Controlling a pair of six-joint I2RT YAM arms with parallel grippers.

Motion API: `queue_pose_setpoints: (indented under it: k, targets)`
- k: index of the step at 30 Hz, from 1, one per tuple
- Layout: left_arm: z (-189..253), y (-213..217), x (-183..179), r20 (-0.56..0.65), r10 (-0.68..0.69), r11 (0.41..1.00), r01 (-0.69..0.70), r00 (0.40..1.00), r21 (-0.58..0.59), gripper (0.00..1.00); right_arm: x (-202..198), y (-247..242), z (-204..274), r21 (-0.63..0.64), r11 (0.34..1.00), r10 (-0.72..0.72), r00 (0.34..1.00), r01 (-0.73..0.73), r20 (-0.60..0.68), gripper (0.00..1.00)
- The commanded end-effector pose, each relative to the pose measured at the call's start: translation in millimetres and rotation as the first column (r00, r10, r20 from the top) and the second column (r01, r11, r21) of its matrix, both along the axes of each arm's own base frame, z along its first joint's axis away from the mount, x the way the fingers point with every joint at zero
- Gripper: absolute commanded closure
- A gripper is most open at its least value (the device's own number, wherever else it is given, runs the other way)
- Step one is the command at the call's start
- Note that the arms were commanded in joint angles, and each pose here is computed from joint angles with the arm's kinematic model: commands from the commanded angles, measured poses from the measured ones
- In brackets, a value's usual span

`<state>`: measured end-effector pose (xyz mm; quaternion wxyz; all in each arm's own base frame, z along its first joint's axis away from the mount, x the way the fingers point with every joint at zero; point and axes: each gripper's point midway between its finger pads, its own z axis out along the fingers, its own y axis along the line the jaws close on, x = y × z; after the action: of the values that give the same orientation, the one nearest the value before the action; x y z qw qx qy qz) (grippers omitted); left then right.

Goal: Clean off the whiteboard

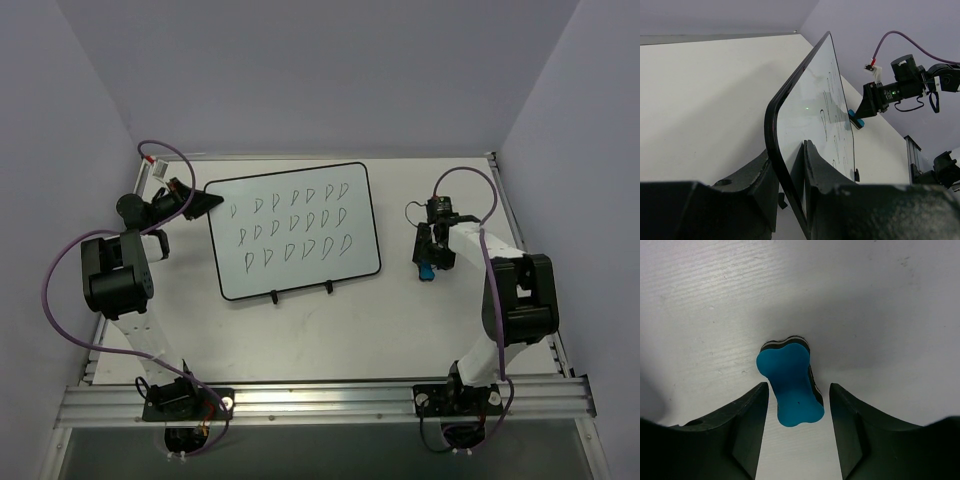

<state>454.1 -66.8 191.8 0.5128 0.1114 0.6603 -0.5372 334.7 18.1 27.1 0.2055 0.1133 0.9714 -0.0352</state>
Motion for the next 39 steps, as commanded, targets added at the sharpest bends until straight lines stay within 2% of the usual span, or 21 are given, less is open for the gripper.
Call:
queue_pose_setpoints:
  k: [1,10,13,19,26,28,29,31,33,37,38,39]
  targets:
    - [2,-18,-5,0.209,-0.049,0.994,0.027,0.977,0.11,0.98,1,1,0,-0.01,1.0,0.014,1.0,-0.014,-0.008,0.52]
    - [1,-17,-4,0.202,-0.051,0.994,0.029,0.978,0.108,0.98,-6,13,-10,-0.017,0.998,0.054,0.998,-0.054,-0.038,0.52]
    - [1,-17,-3,0.199,-0.052,0.994,0.031,0.979,0.107,0.98,-6,13,-6,-0.029,0.998,0.052,0.998,-0.053,-0.023,0.6]
    - [0,-18,-4,0.196,-0.06,0.993,0.039,0.979,0.108,0.98,-4,11,-2,-0.06,0.997,0.049,0.999,-0.049,-0.012,0.6]
    - [-1,-19,-4,0.196,-0.061,0.993,0.04,0.979,0.109,0.98,-3,12,-4,-0.055,0.997,0.057,0.998,-0.058,-0.015,0.76]
    - [-2,-19,-4,0.191,-0.062,0.993,0.042,0.98,0.108,0.98,-3,12,-5,-0.054,0.997,0.059,0.998,-0.06,-0.017,0.76]
    - [-1,-19,-4,0.193,-0.062,0.993,0.042,0.979,0.108,0.98,-3,14,-5,-0.051,0.996,0.065,0.998,-0.066,-0.018,0.83]
    - [-2,-19,-4,0.192,-0.061,0.993,0.041,0.98,0.107,0.98,-2,14,-2,-0.05,0.996,0.067,0.998,-0.068,-0.012,0.89]
    - [-2,-19,-4,0.192,-0.061,0.993,0.041,0.98,0.107,0.98,2,17,12,-0.048,0.996,0.076,0.997,-0.074,0.027,0.97]
    - [-1,-19,-4,0.194,-0.062,0.993,0.042,0.979,0.109,0.98,19,37,61,-0.067,0.995,0.09,0.98,-0.079,0.178,0.98]
    - [-1,-19,-5,0.195,-0.065,0.993,0.044,0.979,0.111,0.98,23,46,74,-0.079,0.993,0.108,0.969,-0.093,0.22,0.98]
    - [-1,-19,-5,0.193,-0.065,0.993,0.044,0.979,0.111,0.98,29,79,101,-0.082,0.985,0.17,0.937,-0.152,0.304,0.98]
